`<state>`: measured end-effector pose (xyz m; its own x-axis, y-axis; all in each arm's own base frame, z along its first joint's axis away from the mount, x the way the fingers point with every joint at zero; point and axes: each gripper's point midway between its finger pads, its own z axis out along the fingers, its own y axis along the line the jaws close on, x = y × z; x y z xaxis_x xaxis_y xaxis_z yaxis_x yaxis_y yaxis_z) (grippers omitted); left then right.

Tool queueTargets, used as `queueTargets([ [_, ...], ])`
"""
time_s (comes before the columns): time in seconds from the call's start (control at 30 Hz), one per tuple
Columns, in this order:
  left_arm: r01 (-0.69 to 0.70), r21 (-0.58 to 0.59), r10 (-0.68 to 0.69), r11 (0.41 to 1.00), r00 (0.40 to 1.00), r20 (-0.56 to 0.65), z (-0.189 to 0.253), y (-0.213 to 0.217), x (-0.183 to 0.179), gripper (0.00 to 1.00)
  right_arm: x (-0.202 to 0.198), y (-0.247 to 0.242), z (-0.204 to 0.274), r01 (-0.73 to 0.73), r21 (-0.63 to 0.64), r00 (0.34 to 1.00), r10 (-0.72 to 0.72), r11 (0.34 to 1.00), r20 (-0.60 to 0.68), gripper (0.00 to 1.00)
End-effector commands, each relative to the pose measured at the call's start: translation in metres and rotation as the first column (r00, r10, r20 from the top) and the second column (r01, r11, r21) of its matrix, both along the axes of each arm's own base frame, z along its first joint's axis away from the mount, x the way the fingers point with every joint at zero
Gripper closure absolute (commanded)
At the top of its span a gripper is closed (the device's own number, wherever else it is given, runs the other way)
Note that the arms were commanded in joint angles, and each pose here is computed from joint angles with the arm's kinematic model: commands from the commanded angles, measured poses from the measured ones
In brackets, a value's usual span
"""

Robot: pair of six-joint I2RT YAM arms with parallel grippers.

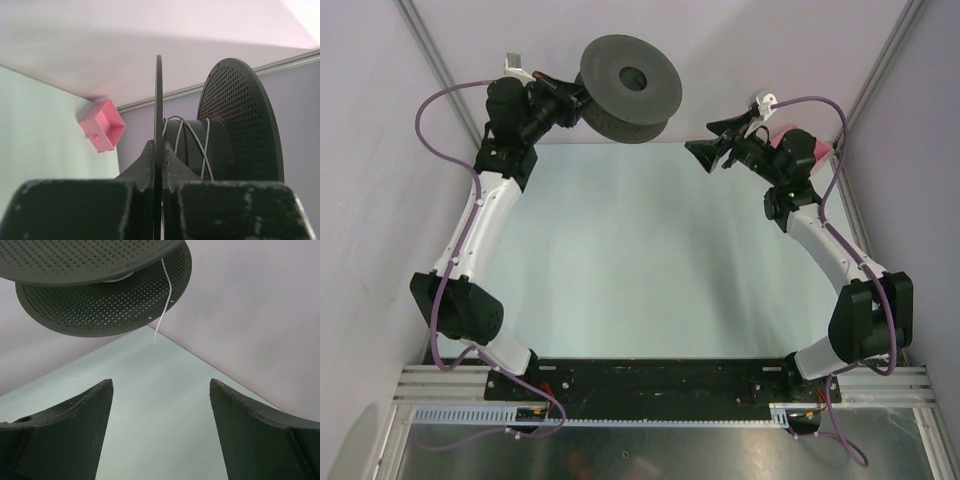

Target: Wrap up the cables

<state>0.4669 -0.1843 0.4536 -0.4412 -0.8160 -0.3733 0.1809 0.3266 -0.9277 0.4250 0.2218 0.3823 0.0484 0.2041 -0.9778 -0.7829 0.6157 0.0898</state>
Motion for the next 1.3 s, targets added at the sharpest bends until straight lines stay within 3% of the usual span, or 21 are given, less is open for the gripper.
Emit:
queueTargets([
  [0.0,0.124,-0.100,-0.095,0.987,0.962,0.256,0.098,-0.002,-0.053,1.00,-0.008,0.010,0.036,-0.053,0.012,0.986,0.050,0.999,0.159,0.19],
  [0.17,0.190,-0.083,-0.153,0.978,0.932,0.328,0.113,-0.008,-0.069,1.00,-0.019,0.025,0.044,-0.081,-0.022,0.966,0.084,0.996,0.246,0.23],
  [0.43,0.223,-0.086,-0.182,0.971,0.922,0.341,0.116,-0.011,-0.076,1.00,-0.027,0.042,0.055,-0.046,-0.081,0.922,0.073,0.996,0.380,0.32],
  [0.8,0.229,-0.095,-0.186,0.969,0.924,0.333,0.112,-0.011,-0.079,1.00,-0.021,0.035,0.070,0.037,-0.043,0.899,-0.015,0.998,0.438,0.45],
  [1.27,0.235,-0.086,-0.199,0.968,0.932,0.304,0.095,-0.020,-0.077,1.00,-0.025,0.036,0.081,0.045,-0.031,0.875,-0.025,0.999,0.483,0.50],
])
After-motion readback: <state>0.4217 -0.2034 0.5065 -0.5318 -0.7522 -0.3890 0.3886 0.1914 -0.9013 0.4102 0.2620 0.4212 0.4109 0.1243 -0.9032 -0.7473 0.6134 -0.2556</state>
